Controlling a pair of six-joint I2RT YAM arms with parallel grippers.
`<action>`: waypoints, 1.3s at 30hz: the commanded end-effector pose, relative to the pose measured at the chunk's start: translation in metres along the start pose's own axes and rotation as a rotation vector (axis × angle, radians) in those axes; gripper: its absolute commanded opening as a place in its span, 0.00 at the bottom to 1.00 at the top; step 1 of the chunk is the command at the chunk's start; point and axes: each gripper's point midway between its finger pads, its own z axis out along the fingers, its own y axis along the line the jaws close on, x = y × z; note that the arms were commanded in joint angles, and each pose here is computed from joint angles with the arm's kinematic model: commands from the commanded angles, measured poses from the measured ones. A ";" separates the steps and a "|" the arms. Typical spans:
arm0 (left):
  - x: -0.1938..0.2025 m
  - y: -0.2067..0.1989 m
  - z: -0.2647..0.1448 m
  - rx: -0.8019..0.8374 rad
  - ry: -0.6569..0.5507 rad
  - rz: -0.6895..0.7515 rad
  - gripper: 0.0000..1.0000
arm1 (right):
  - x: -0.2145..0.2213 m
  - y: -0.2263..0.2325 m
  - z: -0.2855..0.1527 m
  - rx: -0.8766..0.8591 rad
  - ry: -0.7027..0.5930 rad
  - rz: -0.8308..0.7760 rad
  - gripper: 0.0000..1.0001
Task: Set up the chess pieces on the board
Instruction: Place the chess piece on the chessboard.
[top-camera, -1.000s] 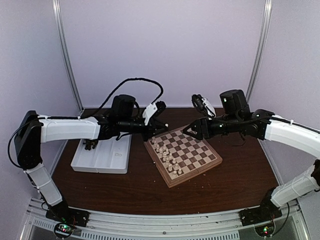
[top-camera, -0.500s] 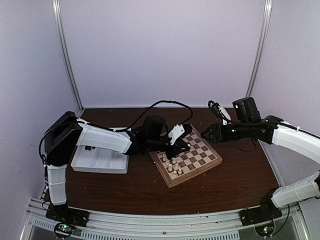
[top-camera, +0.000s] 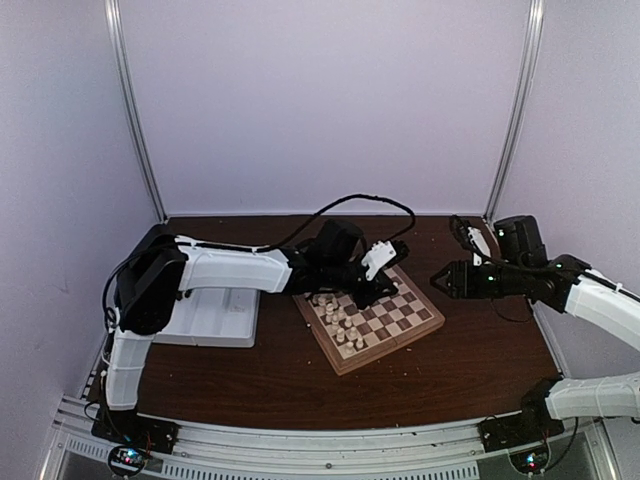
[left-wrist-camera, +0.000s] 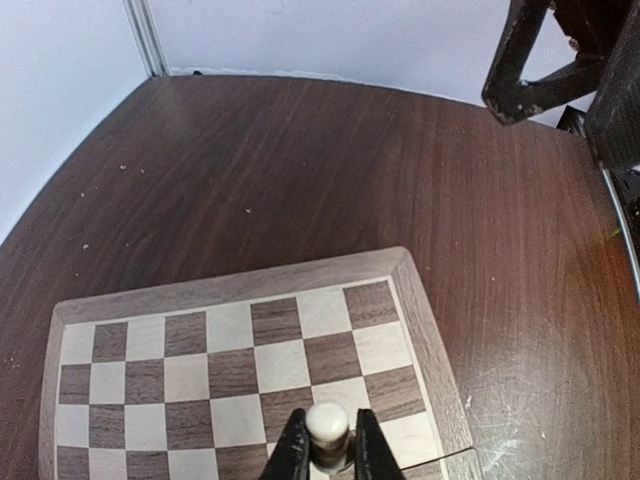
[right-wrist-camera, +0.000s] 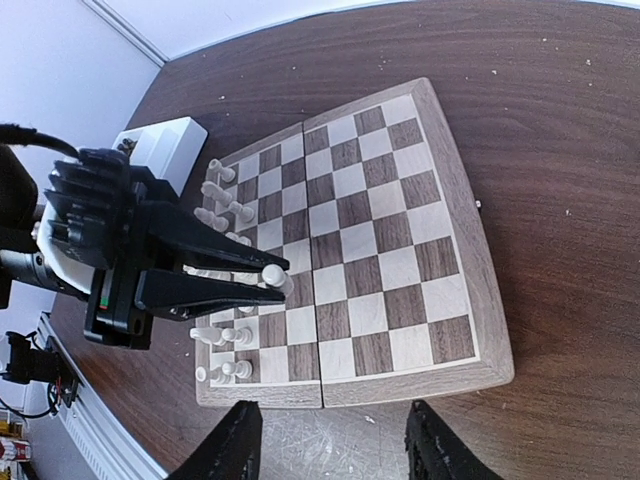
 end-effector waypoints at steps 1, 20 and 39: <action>0.026 -0.001 0.015 0.012 0.102 -0.040 0.00 | -0.001 -0.013 -0.005 0.043 -0.038 0.033 0.51; 0.051 -0.004 0.043 0.059 0.255 -0.055 0.00 | 0.013 -0.023 0.000 0.063 0.000 0.044 0.50; 0.060 -0.002 0.043 0.051 0.292 -0.038 0.11 | 0.015 -0.025 0.003 0.065 0.010 0.043 0.51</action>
